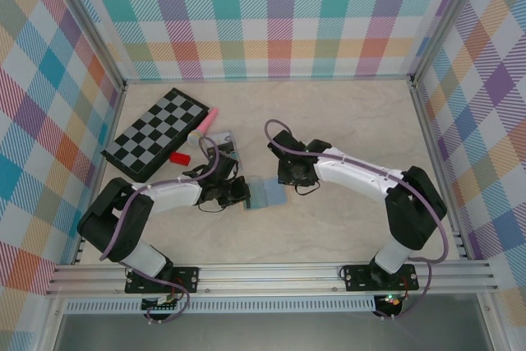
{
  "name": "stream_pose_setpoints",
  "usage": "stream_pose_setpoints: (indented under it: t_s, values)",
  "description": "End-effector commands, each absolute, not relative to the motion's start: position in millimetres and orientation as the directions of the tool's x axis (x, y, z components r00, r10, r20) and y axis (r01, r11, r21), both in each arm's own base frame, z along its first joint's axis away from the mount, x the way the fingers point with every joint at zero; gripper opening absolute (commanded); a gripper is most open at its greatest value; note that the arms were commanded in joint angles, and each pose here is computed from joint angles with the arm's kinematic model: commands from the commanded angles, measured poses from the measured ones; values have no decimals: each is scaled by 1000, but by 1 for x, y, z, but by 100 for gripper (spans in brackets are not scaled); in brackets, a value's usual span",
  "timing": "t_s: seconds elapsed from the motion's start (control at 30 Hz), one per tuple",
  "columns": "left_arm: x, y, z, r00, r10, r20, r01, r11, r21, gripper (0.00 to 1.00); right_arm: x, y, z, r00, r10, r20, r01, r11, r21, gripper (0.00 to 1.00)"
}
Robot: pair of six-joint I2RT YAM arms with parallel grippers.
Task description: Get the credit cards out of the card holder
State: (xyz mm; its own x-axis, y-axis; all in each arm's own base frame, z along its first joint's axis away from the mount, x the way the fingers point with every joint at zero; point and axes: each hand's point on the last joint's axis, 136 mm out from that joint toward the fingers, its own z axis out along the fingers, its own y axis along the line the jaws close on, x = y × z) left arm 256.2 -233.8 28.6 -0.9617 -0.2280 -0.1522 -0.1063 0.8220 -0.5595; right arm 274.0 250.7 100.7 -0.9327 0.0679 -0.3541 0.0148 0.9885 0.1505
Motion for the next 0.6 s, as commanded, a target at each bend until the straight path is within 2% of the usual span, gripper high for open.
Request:
stream_pose_setpoints:
  t_s: [0.0,0.27,0.57]
  values:
    - [254,-251,42,-973,-178,-145,-54,790,-611,10,271,260,107,-933,45,-358,-33,978,207,42]
    - [264,-289,61,-978,-109,-178,39,740,-671,12,270,252,111,-920,90,-381,5,976,219,41]
    - [272,-308,29,-987,-92,-135,9,793,-609,11,266,236,110,-913,127,-387,43,975,217,43]
